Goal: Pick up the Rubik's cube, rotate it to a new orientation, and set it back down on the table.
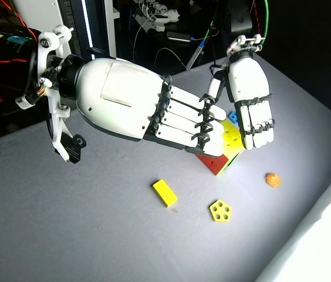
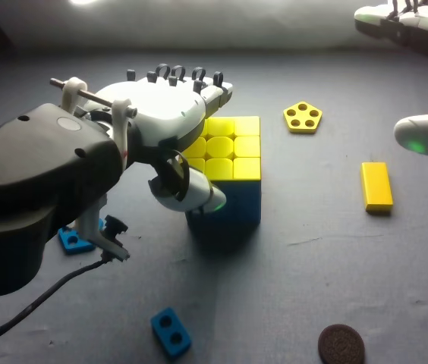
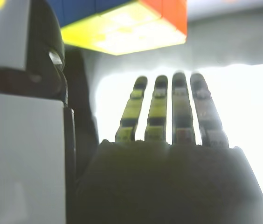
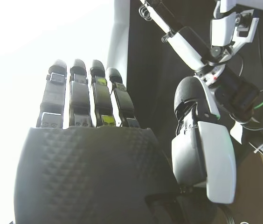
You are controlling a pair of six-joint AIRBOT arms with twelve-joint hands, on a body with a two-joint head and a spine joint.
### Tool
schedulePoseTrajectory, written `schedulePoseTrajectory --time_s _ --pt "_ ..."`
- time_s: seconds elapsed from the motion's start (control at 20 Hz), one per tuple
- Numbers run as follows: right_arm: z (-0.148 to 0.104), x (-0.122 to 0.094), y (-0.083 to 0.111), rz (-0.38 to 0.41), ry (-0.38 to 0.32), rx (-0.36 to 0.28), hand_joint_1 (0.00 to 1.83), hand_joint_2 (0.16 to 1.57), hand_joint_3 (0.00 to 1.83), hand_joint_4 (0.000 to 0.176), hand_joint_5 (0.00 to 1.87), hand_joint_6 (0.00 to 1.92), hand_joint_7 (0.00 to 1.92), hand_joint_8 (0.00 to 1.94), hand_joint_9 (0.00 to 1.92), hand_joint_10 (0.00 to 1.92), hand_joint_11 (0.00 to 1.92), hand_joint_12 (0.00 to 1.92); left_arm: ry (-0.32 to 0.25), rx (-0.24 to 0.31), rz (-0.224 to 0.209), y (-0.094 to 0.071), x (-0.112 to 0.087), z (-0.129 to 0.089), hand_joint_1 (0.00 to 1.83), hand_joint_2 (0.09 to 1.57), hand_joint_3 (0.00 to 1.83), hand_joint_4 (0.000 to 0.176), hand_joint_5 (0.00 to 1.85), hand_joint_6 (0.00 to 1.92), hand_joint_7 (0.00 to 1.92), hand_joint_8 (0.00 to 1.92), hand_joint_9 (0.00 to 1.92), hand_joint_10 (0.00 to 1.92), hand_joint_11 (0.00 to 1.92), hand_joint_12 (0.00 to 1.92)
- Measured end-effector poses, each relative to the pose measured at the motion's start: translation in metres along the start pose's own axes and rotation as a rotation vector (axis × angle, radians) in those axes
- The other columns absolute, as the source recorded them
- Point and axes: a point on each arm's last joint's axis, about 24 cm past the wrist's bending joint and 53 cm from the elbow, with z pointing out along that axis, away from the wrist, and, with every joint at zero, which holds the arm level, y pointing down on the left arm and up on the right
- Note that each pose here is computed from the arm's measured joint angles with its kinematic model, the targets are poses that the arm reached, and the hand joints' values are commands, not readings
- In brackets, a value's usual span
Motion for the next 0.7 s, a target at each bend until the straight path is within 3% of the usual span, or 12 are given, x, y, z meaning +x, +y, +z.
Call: schedulePoseTrajectory --time_s 0.1,0.7 --pt "0.0 0.002 -0.001 -0.013 0.007 0.006 0.15 1.24 0.0 0.0 0.0 0.0 0.1 0.0 0.07 0.01 0.0 0.0 0.001 -0.014 -0.003 0.003 0.001 0.003 0.79 1.08 0.0 0.0 0.0 0.0 0.0 0.0 0.0 0.0 0.0 0.04" --pt "0.0 0.002 -0.003 -0.026 0.011 0.011 0.13 1.25 0.0 0.0 0.01 0.01 0.08 0.01 0.05 0.01 0.0 0.0 0.013 -0.042 0.007 0.012 0.014 0.02 0.8 1.02 0.0 0.0 0.0 0.0 0.0 0.0 0.0 0.0 0.0 0.0"
